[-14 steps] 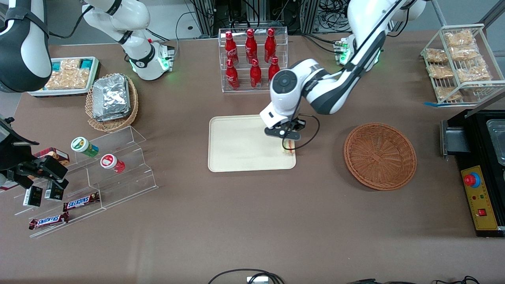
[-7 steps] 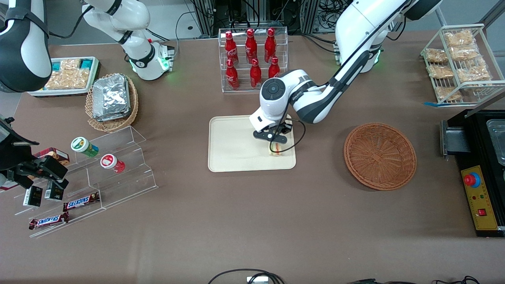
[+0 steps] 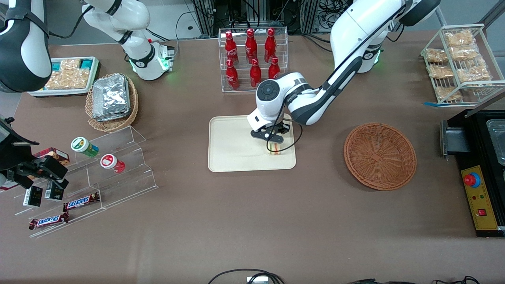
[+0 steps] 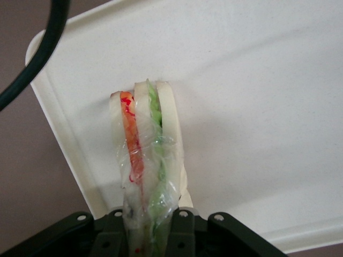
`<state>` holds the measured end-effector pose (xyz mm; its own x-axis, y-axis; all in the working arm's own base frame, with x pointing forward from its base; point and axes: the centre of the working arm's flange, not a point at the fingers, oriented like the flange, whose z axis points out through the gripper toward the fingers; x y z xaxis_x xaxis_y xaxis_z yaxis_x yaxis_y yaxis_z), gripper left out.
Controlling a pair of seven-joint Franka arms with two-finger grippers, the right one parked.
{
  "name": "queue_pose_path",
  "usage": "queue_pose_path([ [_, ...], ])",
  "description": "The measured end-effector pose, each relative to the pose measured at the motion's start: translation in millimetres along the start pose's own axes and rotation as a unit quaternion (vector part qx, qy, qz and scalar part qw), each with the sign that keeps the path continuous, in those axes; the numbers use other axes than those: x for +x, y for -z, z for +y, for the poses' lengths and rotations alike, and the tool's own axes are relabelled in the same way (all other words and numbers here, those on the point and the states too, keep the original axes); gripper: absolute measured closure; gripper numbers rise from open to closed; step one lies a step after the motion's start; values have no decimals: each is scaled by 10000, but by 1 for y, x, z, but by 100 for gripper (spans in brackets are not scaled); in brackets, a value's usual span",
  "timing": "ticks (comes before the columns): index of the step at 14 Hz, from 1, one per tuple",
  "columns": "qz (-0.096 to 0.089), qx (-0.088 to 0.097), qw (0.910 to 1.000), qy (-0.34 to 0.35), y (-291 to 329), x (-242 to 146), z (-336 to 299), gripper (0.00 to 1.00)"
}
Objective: Place sandwich from basket to tray
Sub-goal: 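Lower the sandwich onto the tray and open the left gripper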
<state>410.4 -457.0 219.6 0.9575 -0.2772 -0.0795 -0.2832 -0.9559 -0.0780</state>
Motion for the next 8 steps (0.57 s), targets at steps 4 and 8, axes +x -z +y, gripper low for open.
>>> queue_pose_path([
  [4, -10, 1, 9997, 251, -2, -1, 3, 63],
  [8, 2, 1, 9990, 455, -2, 0, 2, 29],
])
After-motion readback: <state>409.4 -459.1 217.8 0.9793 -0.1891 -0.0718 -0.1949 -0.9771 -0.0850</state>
